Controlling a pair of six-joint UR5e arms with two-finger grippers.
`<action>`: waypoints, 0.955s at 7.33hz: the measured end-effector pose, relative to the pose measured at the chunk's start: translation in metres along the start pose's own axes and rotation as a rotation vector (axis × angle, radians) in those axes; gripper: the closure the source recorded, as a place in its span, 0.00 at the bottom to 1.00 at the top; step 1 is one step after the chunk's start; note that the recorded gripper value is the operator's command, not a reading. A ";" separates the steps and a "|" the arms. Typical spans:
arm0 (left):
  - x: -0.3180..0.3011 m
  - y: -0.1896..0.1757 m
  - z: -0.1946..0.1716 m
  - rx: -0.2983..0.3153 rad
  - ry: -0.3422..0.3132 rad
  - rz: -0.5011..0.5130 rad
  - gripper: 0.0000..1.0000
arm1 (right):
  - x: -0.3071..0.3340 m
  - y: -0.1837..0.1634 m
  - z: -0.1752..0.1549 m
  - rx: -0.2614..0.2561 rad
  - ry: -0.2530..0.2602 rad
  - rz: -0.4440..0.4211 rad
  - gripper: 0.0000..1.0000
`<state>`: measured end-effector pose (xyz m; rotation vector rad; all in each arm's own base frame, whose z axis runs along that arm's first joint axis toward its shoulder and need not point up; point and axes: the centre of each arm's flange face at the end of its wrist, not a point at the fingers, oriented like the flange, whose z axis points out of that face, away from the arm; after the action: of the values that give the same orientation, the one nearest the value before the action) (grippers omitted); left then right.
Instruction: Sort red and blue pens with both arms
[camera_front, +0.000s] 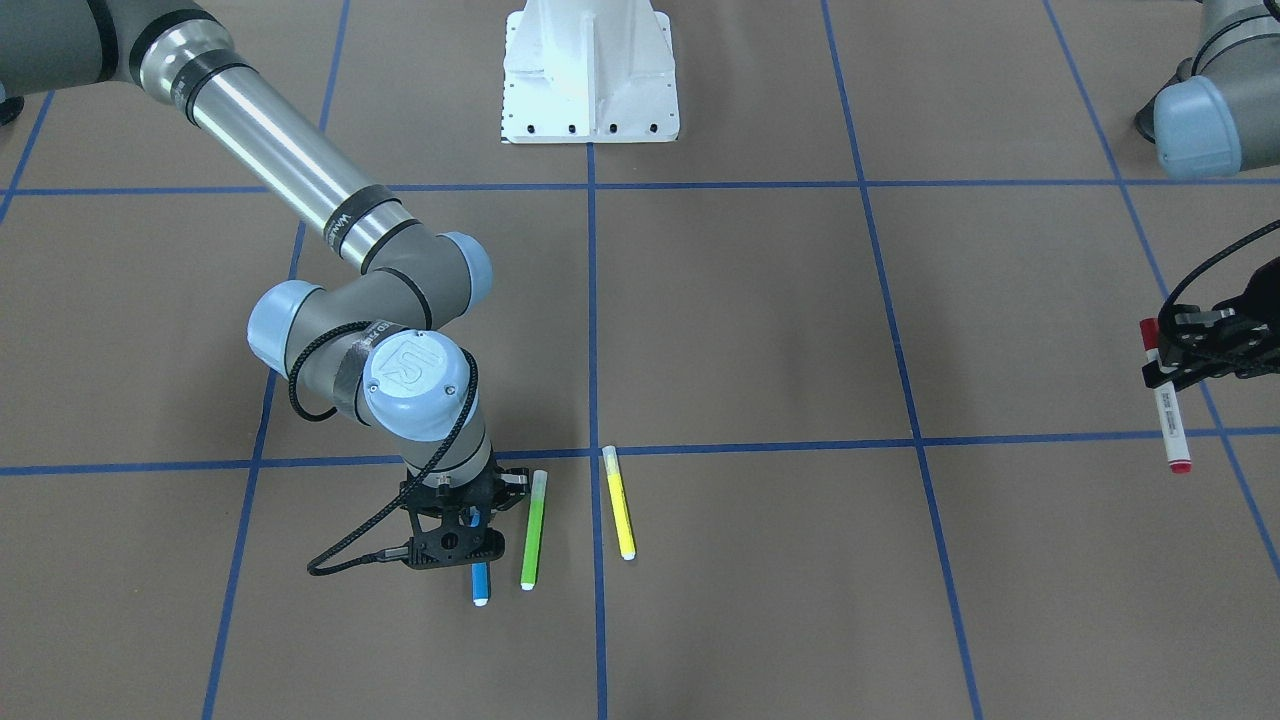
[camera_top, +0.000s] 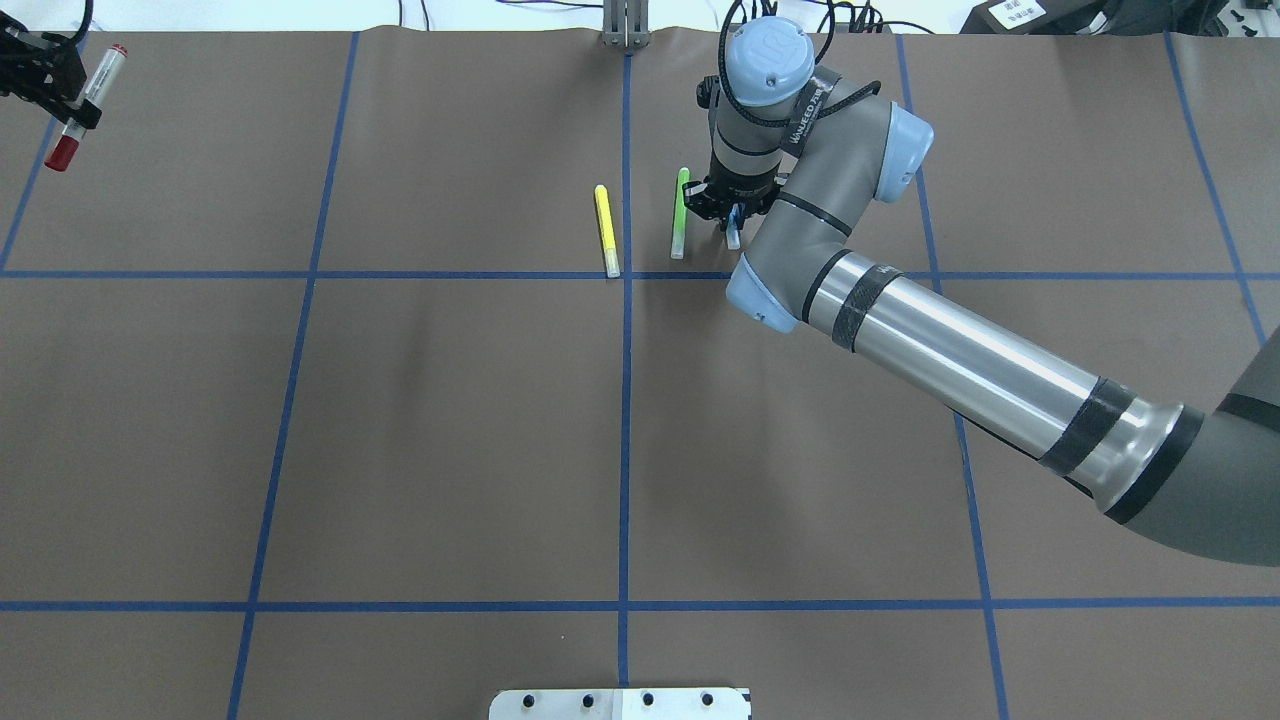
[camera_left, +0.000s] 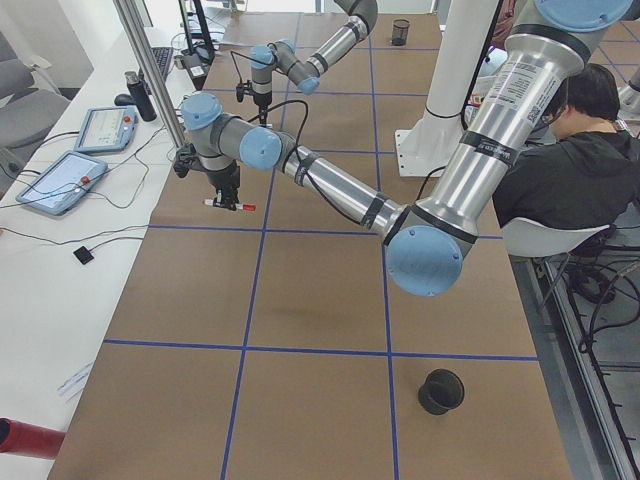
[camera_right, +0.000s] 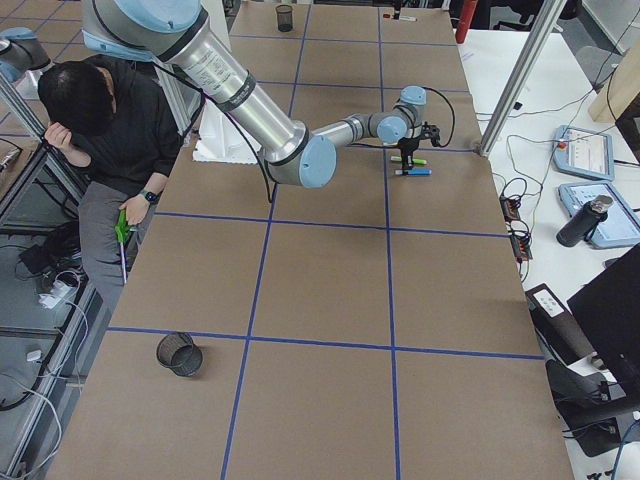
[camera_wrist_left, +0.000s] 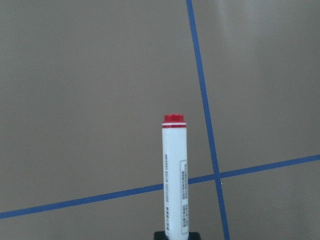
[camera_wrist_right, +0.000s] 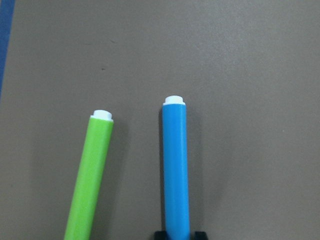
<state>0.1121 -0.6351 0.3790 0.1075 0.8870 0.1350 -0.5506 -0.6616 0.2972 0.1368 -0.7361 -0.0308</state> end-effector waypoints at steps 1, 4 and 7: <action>0.000 0.000 0.000 0.000 0.000 0.000 1.00 | 0.000 0.000 0.000 0.000 0.001 -0.002 0.93; 0.000 0.000 0.001 -0.001 0.000 0.000 1.00 | 0.001 -0.005 -0.009 0.010 -0.008 0.004 1.00; -0.002 0.001 0.002 -0.003 -0.001 -0.004 1.00 | 0.005 -0.018 -0.058 0.021 -0.016 0.035 1.00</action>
<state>0.1120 -0.6346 0.3818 0.1031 0.8857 0.1330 -0.5073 -0.6736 0.2555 0.1441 -0.7551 0.0090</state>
